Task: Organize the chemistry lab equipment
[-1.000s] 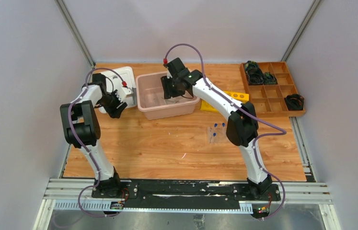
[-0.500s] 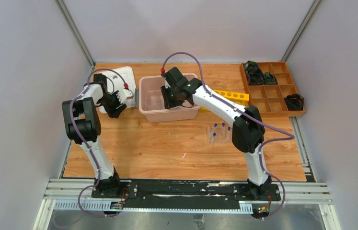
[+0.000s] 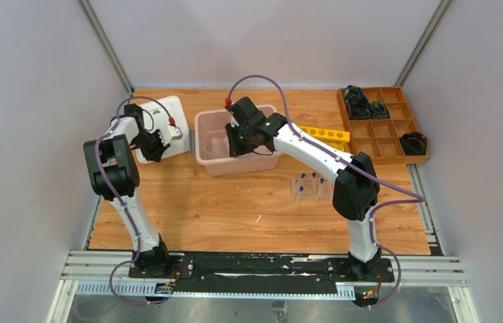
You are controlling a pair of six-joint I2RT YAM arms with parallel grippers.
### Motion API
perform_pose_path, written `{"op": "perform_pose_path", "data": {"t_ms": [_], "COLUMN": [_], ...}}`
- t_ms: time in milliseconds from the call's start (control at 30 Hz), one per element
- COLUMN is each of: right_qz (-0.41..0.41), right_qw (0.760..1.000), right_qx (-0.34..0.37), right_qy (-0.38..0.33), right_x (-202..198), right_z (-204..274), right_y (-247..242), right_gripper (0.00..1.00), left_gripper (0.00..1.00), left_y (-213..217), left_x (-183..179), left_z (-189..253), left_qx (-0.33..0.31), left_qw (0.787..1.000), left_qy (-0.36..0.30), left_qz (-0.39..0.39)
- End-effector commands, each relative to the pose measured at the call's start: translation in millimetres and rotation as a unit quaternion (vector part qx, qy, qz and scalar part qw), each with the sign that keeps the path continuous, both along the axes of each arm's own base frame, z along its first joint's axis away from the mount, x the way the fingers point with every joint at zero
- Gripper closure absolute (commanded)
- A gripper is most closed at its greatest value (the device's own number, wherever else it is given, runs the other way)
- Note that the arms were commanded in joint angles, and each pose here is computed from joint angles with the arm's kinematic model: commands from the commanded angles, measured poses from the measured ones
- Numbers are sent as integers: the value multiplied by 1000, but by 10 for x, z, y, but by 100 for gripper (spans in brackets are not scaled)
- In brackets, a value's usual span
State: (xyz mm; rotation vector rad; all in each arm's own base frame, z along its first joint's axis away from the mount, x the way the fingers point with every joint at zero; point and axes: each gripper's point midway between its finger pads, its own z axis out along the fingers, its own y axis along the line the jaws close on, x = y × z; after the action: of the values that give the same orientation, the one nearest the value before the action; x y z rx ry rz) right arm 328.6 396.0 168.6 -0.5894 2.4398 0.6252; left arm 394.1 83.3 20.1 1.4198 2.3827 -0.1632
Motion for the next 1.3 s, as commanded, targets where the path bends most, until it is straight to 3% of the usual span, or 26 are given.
{"op": "perform_pose_path", "data": {"t_ms": [0,67,267,567,767,933,1033,1133,1267], "right_qz": [16,17,30,48,55,100,159,222,318], "right_qw": [999,999,996,996,996,988,967,925,822], "right_qx": [5,5,14,40,60,95,90,75,57], "right_qy": [34,45,79,65,38,-69,-180,-299,-468], "right_x": [-313,-362,-623,-896,-842,-675,-633,-642,-874], "right_z": [3,-42,-207,-39,219,941,1347,1701,2047], "right_y": [36,36,157,542,570,306,171,18,-90], "right_gripper": [77,79,82,81,67,51,44,39,25], "left_gripper": [91,100,100,100,100,100,100,100,100], "left_y": [38,34,-54,-197,-285,-606,-753,-893,-1236], "left_x": [-239,-333,-677,-1026,-926,-1023,-1126,-1234,-1390], "left_z": [-95,-54,248,1025,1773,2401,2589,2667,2772], "left_qx": [-12,-8,-1,5,-16,-68,-68,-50,-58], "left_qw": [999,999,1000,1000,989,973,964,959,951], "left_qy": [36,36,24,-30,-132,-220,-257,-276,-286], "left_qz": [1,-2,-10,-10,61,23,-14,-50,-100]}}
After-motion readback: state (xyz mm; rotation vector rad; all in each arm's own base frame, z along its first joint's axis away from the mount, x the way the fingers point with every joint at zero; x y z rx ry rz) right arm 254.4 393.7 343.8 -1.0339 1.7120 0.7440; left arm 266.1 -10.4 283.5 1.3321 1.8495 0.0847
